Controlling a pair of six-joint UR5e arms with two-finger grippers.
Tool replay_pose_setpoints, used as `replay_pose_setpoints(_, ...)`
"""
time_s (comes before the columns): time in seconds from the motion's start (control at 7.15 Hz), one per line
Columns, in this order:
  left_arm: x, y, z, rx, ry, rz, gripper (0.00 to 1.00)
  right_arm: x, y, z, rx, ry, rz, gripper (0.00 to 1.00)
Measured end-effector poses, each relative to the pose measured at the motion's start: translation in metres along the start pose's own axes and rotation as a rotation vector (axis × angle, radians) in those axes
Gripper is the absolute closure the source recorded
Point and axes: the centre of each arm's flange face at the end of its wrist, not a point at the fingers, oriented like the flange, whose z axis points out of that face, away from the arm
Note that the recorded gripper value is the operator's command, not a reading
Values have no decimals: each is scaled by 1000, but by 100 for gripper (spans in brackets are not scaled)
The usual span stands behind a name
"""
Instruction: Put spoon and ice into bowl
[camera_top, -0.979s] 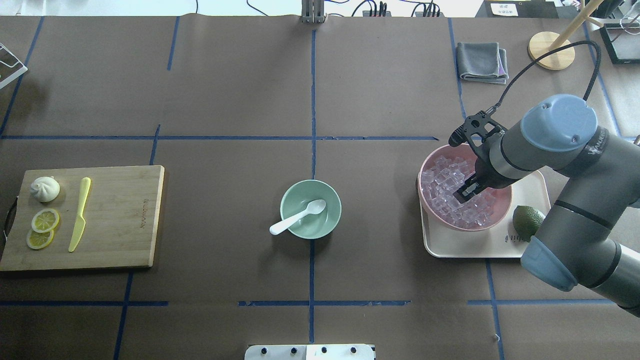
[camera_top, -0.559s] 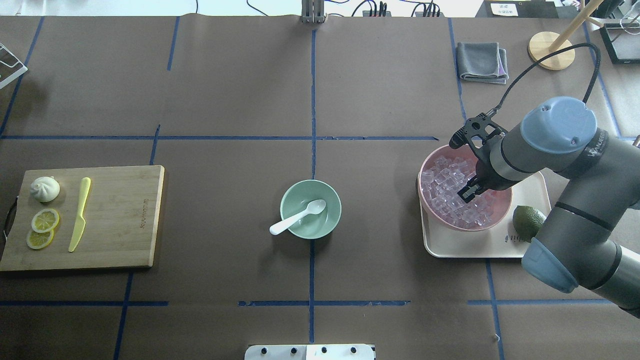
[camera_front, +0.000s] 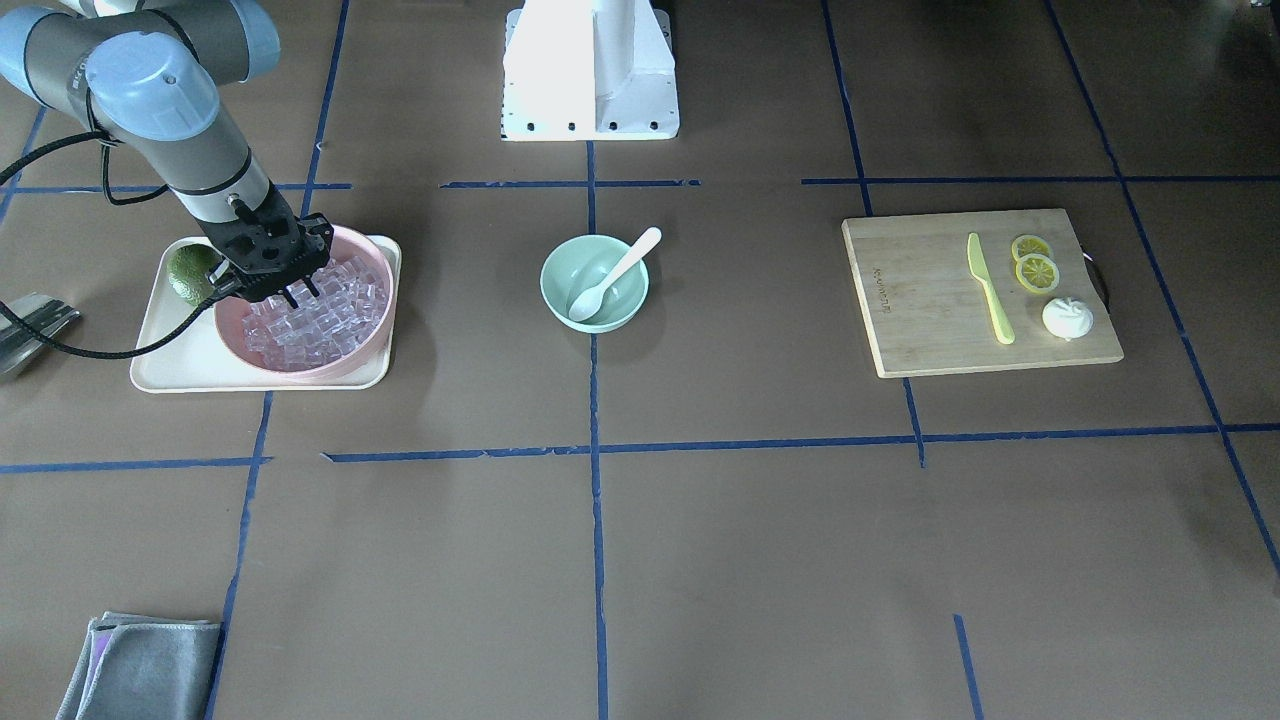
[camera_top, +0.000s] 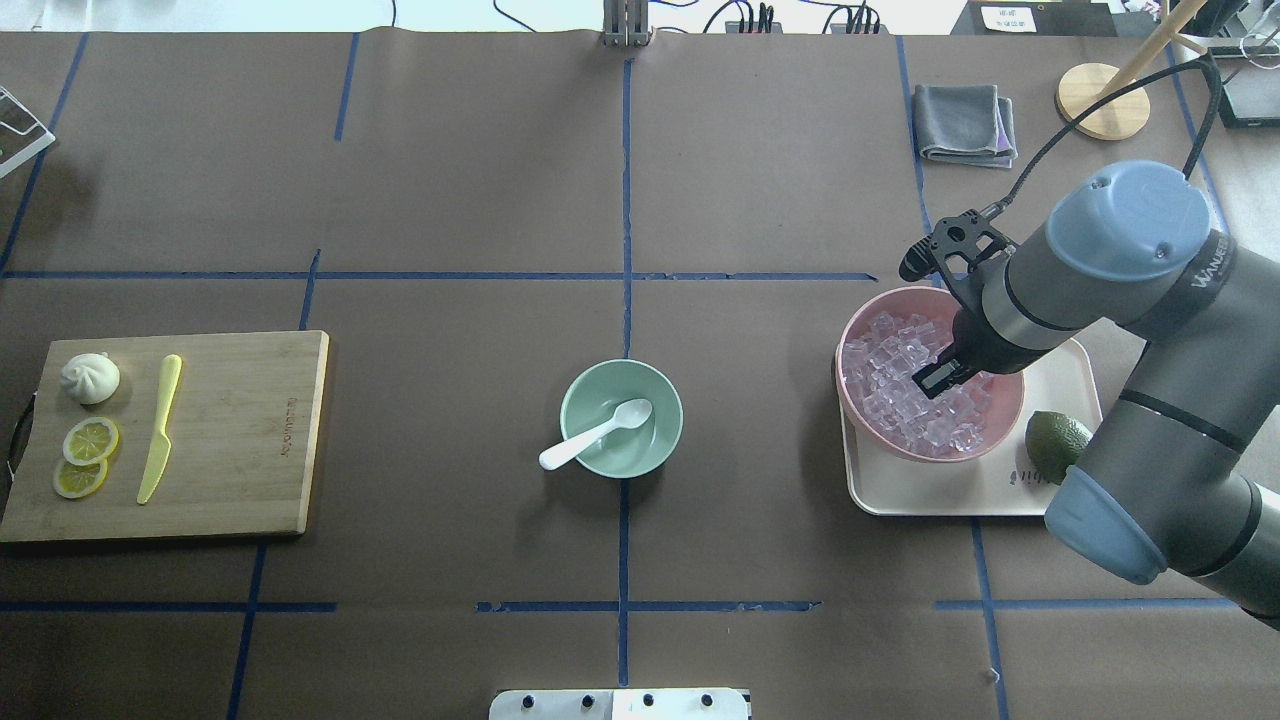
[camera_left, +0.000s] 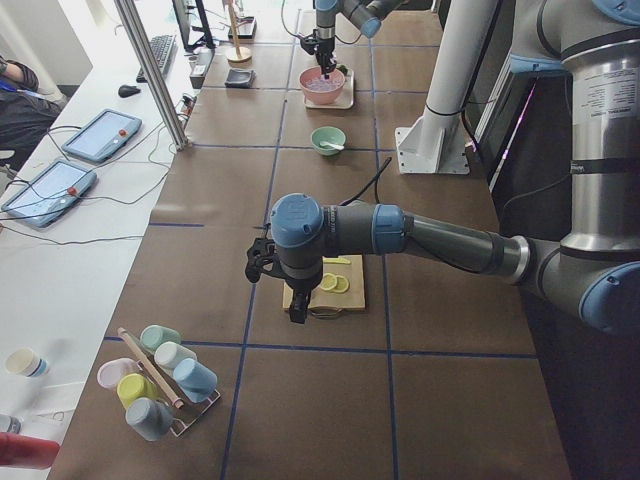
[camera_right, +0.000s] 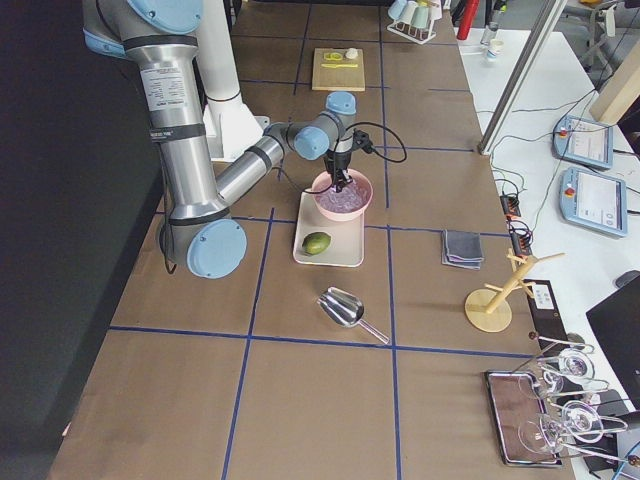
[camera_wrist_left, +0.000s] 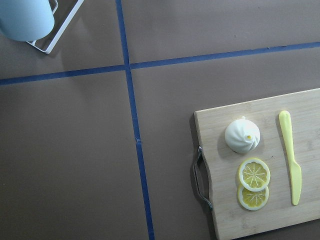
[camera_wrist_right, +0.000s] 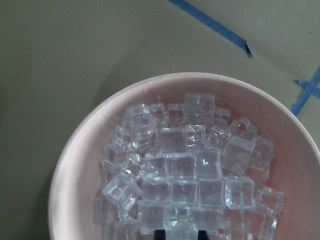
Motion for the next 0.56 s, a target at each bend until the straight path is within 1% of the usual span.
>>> replay_pose_setpoints(0.14,0,0,0,1,0,0,0,-19,-11,-13,14,-22,193,100)
replay_pose_setpoints(0.28,1,0,0,1,0,0,0,-44,-23,-25,31,-55,387,100)
replay_pose_setpoints(0.42,1,0,-1,1,0,0,0,-75,-33,-34,45,-88,541,100)
replay_pose_setpoints(0.56,1,-1,-1,1,0,0,0,-107,-41,-38,60,-108,627,100)
